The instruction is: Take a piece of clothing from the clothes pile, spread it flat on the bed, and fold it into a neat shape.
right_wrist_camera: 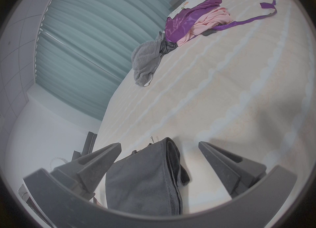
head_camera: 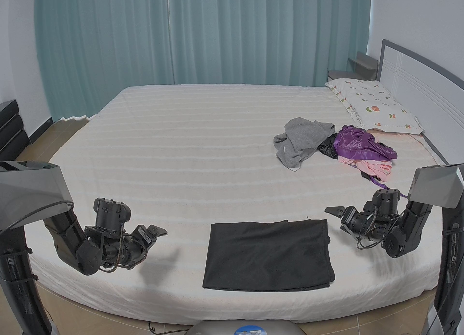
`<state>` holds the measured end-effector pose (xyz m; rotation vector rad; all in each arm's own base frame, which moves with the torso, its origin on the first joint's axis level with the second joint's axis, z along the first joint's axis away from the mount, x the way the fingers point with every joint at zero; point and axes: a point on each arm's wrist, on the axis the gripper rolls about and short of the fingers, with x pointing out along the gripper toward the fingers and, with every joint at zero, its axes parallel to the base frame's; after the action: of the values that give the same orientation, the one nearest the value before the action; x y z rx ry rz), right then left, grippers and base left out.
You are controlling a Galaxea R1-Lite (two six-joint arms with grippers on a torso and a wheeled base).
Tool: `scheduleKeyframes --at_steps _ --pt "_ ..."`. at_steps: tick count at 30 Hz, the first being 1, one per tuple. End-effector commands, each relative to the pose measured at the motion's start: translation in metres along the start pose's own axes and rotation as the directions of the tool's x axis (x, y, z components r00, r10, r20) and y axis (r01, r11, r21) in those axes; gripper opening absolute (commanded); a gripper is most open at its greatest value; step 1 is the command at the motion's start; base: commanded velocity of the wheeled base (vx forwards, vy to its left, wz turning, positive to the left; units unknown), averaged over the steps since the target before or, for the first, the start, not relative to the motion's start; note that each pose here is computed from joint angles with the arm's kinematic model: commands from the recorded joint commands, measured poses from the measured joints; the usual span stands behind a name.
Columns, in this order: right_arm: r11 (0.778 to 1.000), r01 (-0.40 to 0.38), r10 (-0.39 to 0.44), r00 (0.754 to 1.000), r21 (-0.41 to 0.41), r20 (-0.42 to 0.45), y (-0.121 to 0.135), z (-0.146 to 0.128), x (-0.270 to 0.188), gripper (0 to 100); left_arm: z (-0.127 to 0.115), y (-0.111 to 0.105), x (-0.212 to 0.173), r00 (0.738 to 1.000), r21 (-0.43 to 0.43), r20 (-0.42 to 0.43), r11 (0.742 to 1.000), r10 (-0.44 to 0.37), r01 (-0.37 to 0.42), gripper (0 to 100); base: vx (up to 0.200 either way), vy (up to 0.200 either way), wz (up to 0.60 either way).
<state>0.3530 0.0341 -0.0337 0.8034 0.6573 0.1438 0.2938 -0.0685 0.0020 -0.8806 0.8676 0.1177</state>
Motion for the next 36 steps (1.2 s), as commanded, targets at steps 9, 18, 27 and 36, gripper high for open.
scheduleKeyframes --at_steps 9,18,27,36 --pt "1.000 -0.002 0.002 1.000 0.000 0.006 0.001 0.002 -0.001 100 0.001 -0.001 0.001 1.000 -0.003 0.005 1.000 -0.005 0.005 100 -0.022 0.000 0.00" --pt "1.000 0.003 -0.003 1.000 0.000 -0.001 0.000 -0.003 0.004 100 -0.004 -0.009 0.001 1.000 -0.022 -0.008 0.999 -0.028 0.027 100 0.000 0.000 0.00" --pt "1.000 0.007 -0.007 1.000 -0.001 -0.005 -0.002 -0.004 0.006 100 -0.006 -0.012 0.002 0.999 -0.017 -0.010 0.999 -0.033 0.033 100 0.000 0.000 0.00" --pt "1.000 0.005 -0.005 1.000 -0.002 -0.007 -0.002 -0.004 0.006 100 -0.005 -0.012 0.003 0.999 -0.020 -0.011 0.999 -0.035 0.035 100 0.000 -0.044 0.00"
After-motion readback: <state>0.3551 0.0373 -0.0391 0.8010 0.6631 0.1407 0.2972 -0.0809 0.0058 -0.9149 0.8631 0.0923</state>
